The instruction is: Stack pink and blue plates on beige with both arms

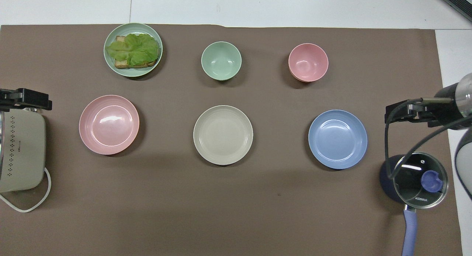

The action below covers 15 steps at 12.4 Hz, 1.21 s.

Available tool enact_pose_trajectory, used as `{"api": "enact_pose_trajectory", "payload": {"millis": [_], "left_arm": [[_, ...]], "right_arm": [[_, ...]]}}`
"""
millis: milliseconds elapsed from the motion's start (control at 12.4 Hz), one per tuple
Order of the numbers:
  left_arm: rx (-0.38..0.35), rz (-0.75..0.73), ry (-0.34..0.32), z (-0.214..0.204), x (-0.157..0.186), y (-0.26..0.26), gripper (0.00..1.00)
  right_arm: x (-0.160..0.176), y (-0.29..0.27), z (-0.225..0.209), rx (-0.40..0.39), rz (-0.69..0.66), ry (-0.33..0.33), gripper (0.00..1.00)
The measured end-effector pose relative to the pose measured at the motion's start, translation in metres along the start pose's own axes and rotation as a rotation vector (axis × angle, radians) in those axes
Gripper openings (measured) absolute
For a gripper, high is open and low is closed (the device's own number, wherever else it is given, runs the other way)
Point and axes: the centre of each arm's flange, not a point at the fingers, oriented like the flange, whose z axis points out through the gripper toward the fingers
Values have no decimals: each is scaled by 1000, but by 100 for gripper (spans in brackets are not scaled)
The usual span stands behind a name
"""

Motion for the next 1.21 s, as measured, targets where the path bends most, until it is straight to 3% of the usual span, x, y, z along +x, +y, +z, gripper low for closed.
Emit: {"api": "enact_pose_trajectory", "payload": {"millis": [1207], "left_arm": [[1, -10, 0, 0, 0, -5, 100]], "right_arm": [[1, 6, 0, 0, 11, 0, 100]]}}
